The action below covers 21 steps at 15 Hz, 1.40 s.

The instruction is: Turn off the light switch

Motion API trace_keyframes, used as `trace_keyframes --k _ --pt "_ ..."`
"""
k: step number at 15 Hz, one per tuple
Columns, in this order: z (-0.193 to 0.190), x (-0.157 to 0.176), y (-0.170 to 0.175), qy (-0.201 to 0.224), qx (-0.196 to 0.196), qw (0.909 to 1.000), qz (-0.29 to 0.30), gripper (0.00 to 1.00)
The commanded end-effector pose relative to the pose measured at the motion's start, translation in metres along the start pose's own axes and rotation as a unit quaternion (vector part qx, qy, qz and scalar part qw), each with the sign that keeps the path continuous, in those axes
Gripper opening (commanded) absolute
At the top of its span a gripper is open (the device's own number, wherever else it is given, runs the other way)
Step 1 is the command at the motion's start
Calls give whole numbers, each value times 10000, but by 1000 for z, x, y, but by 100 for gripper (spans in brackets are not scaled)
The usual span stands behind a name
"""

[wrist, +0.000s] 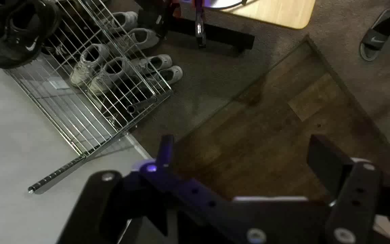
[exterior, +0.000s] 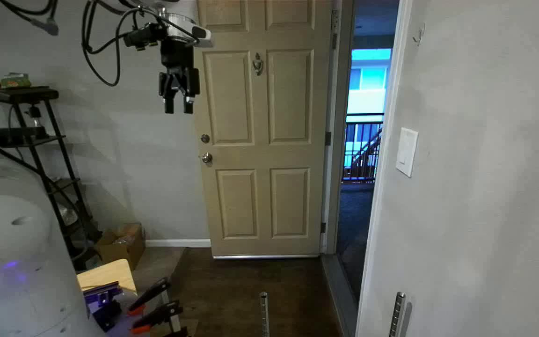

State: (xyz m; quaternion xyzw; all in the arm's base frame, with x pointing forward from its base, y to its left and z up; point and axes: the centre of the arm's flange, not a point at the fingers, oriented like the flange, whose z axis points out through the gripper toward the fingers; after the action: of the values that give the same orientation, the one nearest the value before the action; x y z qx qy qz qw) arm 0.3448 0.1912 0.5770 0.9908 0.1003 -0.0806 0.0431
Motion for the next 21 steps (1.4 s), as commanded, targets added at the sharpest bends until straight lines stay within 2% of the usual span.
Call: trace_keyframes --k 1,12,13,15,18,21 --pt "0 0 0 0 0 10000 0 100" --pt "1 -1 4 38 97 9999 128 100" --pt "2 -1 5 46 101 9999 124 75" --pt "4 4 8 14 121 9999 82 67" --pt "14 24 14 -144 162 9998 47 45" --pt "32 59 25 -287 293 9992 26 26"
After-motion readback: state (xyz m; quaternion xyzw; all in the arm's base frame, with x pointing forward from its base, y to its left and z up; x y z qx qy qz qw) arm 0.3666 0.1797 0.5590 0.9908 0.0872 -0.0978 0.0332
